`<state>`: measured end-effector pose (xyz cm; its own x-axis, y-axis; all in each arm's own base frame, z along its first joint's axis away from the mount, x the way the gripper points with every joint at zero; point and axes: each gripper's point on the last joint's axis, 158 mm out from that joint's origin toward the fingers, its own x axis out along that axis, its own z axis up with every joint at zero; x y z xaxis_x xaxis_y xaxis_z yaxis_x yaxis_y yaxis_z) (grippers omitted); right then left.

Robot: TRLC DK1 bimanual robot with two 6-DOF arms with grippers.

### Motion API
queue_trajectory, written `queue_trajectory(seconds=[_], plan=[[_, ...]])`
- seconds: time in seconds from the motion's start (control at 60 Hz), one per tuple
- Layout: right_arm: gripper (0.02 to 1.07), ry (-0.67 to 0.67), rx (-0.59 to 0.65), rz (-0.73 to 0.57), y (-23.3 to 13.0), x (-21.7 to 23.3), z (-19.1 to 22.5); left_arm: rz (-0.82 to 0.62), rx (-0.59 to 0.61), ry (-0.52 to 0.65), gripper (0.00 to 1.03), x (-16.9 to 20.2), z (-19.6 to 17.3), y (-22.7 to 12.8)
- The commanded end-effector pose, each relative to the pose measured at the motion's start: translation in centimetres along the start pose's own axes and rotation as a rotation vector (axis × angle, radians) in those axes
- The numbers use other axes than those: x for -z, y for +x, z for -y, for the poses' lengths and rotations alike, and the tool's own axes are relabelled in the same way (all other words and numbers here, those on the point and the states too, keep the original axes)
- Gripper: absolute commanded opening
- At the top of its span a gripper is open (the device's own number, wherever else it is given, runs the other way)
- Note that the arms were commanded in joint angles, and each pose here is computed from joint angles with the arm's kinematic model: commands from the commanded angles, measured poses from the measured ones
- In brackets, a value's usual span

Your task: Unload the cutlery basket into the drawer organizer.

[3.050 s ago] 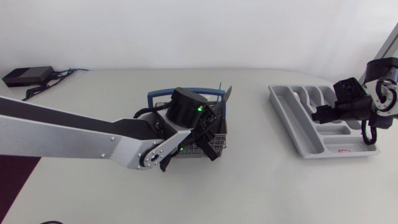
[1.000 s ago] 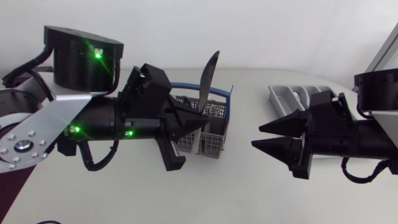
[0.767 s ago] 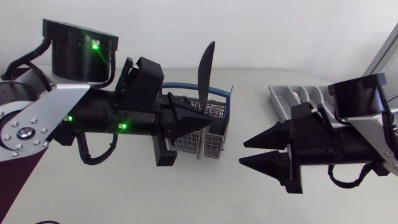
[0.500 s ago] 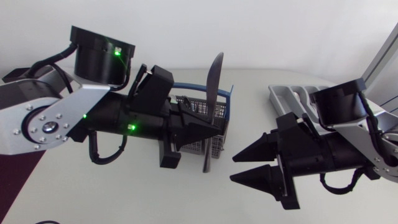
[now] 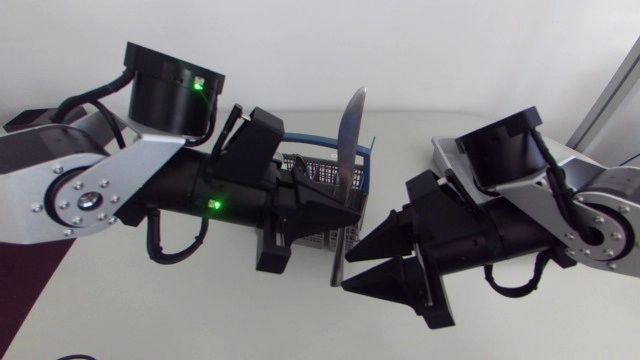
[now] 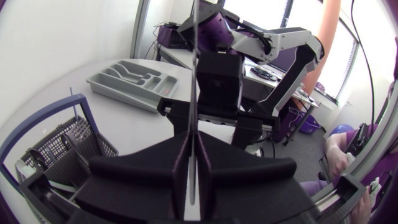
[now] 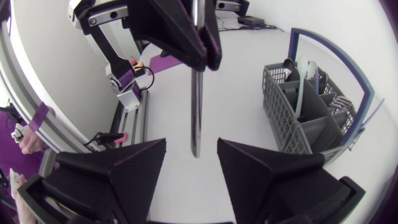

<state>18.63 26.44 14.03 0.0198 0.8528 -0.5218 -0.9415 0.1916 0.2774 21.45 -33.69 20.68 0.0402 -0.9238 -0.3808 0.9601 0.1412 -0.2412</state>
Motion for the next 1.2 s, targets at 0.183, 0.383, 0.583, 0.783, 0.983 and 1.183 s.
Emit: queue_trajectory(seconds=[0.183,0.383,0.583,0.783,0.983,1.183], plan=[[0.42,0.01,-0.038,0.001,1.1,-1.4,-0.3,0.018,0.033,-0.002,0.03,-1.2,0.6,0.1],[0.25,0.014,-0.047,0.002,1.6,-1.7,-0.3,0.016,0.033,-0.007,0.03,-1.1,0.5,0.1],[0.08,0.027,-0.066,0.004,1.6,-1.5,-0.6,0.019,0.044,-0.018,0.03,-1.1,0.7,0.0],[0.08,0.032,-0.072,0.0,1.6,-1.2,-0.8,0.027,0.037,-0.026,0.04,-1.4,0.4,-0.1],[0.08,0.04,-0.071,-0.008,1.4,-0.3,-1.3,0.043,0.012,-0.035,0.56,-2.2,-0.5,-0.8],[0.08,0.054,-0.025,0.016,0.0,0.0,-0.5,0.045,-0.003,-0.036,0.94,-2.3,-0.8,-1.3]])
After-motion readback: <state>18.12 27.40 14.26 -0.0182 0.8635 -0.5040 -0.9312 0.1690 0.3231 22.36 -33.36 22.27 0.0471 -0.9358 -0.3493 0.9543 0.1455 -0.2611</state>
